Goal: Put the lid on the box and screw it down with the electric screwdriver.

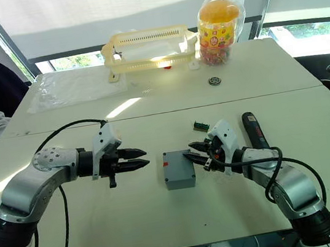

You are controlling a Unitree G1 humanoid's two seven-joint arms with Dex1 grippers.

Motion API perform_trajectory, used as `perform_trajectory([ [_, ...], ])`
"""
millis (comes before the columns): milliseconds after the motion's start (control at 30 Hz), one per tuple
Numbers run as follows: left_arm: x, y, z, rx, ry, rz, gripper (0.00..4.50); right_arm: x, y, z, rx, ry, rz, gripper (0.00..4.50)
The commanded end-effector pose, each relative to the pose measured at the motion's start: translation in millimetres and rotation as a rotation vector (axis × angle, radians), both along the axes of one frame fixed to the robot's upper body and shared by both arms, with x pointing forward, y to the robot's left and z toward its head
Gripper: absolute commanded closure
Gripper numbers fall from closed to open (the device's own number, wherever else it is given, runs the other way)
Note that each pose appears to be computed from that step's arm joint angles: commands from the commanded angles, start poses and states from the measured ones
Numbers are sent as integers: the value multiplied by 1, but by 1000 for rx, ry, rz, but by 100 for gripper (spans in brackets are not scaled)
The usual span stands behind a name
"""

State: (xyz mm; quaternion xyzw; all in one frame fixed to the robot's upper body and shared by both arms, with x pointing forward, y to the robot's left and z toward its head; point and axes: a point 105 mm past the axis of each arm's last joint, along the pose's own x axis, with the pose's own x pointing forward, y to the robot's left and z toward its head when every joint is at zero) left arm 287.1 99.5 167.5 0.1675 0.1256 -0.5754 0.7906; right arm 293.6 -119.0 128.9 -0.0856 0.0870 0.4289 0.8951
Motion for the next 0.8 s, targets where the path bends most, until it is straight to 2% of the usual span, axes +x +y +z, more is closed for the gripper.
perform_trajectory([
  [33,-3,-3,14,-16,-38,-31,317,0,-7,20,-37,-78,10,98],
  [67,-3,-3,16,-19,-43,-36,317,-1,-10,26,-49,-90,13,53],
  [167,-6,-3,26,-19,-65,-84,317,-8,-20,62,-22,-112,29,53],
  [300,-13,-7,36,-16,-82,-173,317,-11,-60,105,29,1,-50,53],
  [367,-18,-12,36,-2,-92,-216,317,-9,-86,105,-42,64,-138,53],
  [433,-26,-18,36,4,-103,-268,317,-12,-108,101,-114,172,-190,1],
  [633,-42,-34,34,-33,-125,-316,317,-13,-163,82,-256,543,-425,1],
  [800,-47,-48,27,-94,-123,-290,317,-15,-171,63,-223,795,-477,1],
])
